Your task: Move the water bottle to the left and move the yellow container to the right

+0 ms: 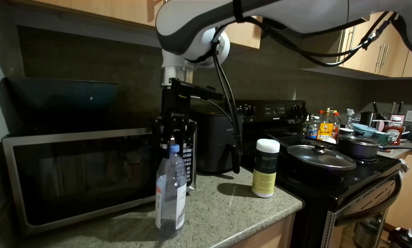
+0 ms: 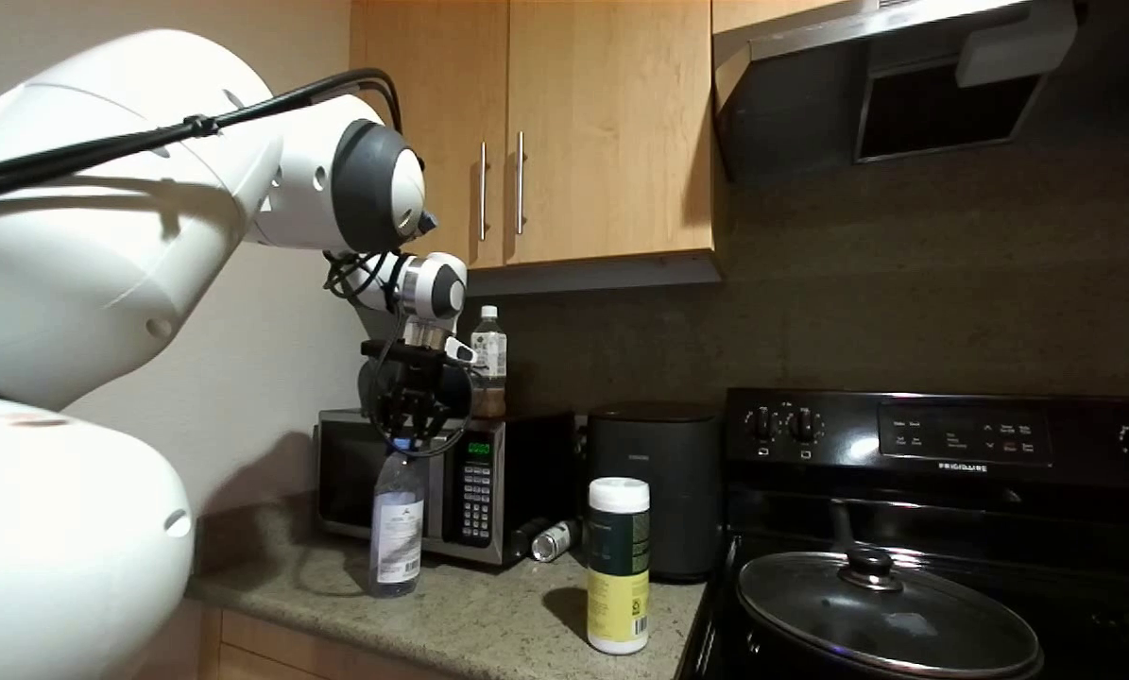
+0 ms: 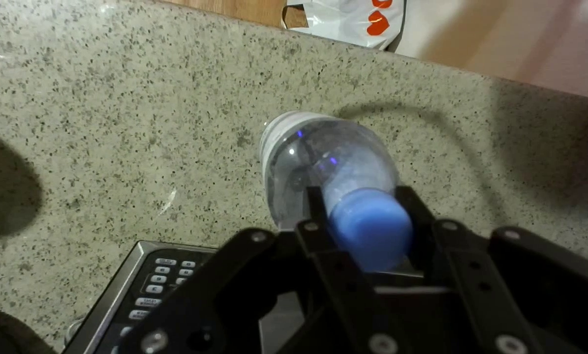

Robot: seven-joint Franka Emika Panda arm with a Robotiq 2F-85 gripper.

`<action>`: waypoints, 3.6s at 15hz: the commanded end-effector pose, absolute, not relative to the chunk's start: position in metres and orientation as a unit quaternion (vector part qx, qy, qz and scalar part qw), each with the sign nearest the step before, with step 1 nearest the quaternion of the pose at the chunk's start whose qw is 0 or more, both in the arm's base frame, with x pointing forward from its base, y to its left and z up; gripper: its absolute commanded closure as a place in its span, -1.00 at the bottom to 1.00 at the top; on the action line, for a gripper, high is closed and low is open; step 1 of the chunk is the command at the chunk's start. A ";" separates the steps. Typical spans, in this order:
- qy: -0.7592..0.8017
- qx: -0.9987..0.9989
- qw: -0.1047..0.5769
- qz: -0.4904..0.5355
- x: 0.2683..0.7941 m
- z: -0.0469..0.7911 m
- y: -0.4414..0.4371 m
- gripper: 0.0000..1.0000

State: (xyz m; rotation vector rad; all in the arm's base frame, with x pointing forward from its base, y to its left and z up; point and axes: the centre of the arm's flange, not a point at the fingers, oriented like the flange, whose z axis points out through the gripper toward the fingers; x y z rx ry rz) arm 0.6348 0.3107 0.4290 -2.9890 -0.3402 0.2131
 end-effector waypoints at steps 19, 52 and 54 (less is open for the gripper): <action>0.025 -0.996 0.047 0.066 0.604 0.441 0.219 0.22; 0.181 -0.982 0.013 0.051 0.616 0.430 0.113 0.72; 0.178 -0.983 0.013 0.048 0.618 0.428 0.111 0.72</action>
